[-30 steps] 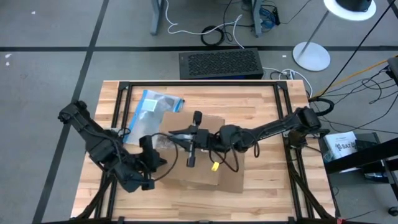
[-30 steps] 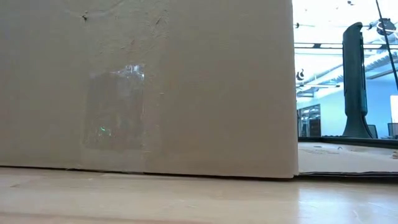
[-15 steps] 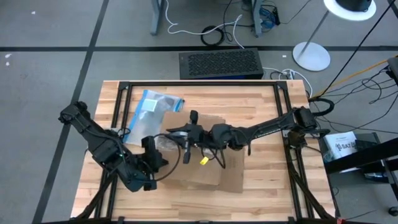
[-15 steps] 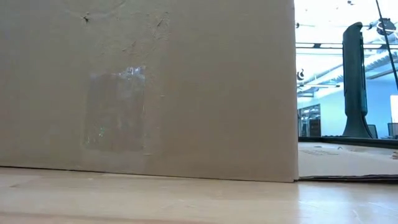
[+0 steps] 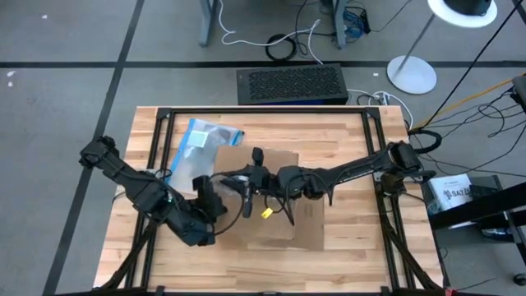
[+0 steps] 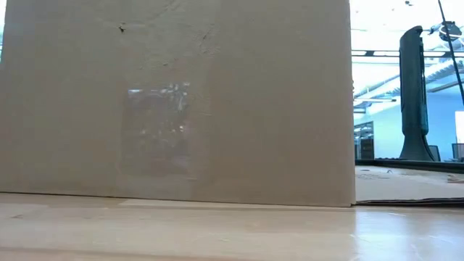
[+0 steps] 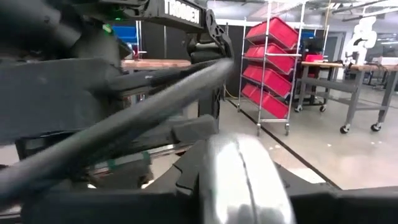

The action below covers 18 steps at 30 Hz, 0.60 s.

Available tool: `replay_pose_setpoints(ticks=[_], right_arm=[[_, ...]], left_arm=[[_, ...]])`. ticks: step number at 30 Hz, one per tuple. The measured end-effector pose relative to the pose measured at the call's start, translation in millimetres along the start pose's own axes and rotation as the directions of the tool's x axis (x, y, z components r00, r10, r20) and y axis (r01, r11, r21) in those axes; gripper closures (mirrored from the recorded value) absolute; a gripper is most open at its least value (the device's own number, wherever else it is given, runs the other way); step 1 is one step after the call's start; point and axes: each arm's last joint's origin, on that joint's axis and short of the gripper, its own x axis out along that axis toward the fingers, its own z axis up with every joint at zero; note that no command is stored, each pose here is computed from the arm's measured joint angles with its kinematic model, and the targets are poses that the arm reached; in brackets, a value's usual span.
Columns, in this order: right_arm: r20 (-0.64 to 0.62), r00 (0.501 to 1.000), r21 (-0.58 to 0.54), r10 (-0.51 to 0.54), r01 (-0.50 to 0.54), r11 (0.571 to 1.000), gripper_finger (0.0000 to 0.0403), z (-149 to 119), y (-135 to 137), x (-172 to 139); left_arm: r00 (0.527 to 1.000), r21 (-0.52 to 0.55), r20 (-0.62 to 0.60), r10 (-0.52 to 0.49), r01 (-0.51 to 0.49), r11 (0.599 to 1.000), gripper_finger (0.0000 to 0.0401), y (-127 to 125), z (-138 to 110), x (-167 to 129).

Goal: Unpack boxes
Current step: Break down box until it is fully flat

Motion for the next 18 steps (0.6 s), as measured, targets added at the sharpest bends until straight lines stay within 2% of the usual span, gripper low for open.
replay_pose_setpoints(ticks=[6, 14, 18], right_arm=[[-0.074, 0.997, -0.046, -0.015, 0.011, 0.999, 0.0336, 0, 10, -9], [-0.165, 0.980, -0.207, -0.109, 0.074, 0.976, 0.0336, 13, 18, -33], [-0.236, 0.963, -0.211, -0.126, 0.075, 0.975, 0.0336, 19, 15, -46]], left_arm=[[1.000, -0.015, -0.015, 0.026, -0.026, 1.000, 0.0379, 4, 3, 7], [0.999, -0.024, -0.016, 0.051, -0.052, 0.998, 0.0379, 7, 4, 9], [0.998, -0.036, -0.021, 0.061, -0.062, 0.997, 0.0379, 10, 4, 10]])
